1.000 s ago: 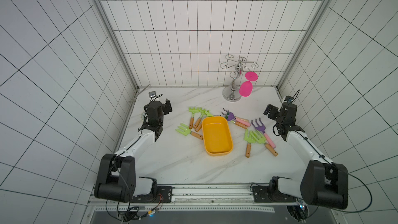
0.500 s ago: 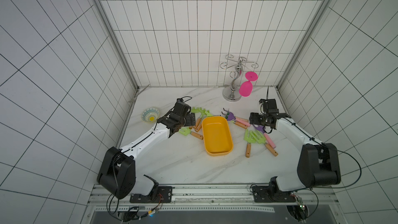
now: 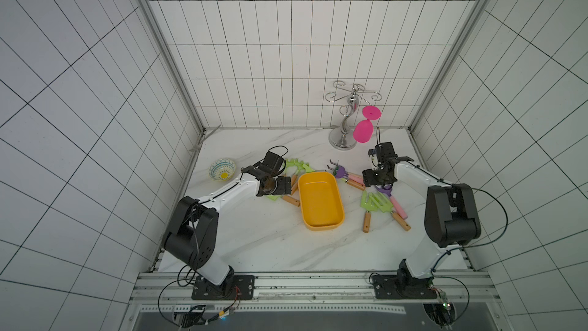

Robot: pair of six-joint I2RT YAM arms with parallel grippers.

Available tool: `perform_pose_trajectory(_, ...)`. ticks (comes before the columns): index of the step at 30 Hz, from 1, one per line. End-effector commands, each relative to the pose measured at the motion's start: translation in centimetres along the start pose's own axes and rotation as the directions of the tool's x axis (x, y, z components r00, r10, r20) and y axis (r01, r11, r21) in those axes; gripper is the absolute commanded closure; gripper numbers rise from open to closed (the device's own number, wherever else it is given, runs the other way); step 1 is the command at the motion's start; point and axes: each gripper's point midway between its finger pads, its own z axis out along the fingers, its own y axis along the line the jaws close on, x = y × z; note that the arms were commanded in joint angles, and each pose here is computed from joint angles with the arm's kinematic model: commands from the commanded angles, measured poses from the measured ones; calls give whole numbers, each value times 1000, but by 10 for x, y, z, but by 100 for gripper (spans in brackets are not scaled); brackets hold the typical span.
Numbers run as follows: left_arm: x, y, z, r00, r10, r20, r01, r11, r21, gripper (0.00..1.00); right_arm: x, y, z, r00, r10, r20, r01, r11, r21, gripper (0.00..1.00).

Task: Put the rake into the storage box
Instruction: Pick up the rake at the center of the board.

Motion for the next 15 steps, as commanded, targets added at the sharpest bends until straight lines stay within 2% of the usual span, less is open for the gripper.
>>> perform_pose_trajectory(1, 1, -2, 1, 999, -37, -23, 37, 999, 29, 4, -18, 3, 0, 997, -73, 3, 73, 997, 12, 27)
perform_pose_trajectory(8, 5, 2, 2, 998, -43, -37, 44, 999, 20, 4, -35, 13, 15, 990, -139, -6, 139, 990, 28, 29)
perform_pose_trajectory(15, 10, 5, 3, 998, -48, -50, 48, 999, 13, 4, -26, 21, 29, 985, -162, -63, 162, 987, -3, 35)
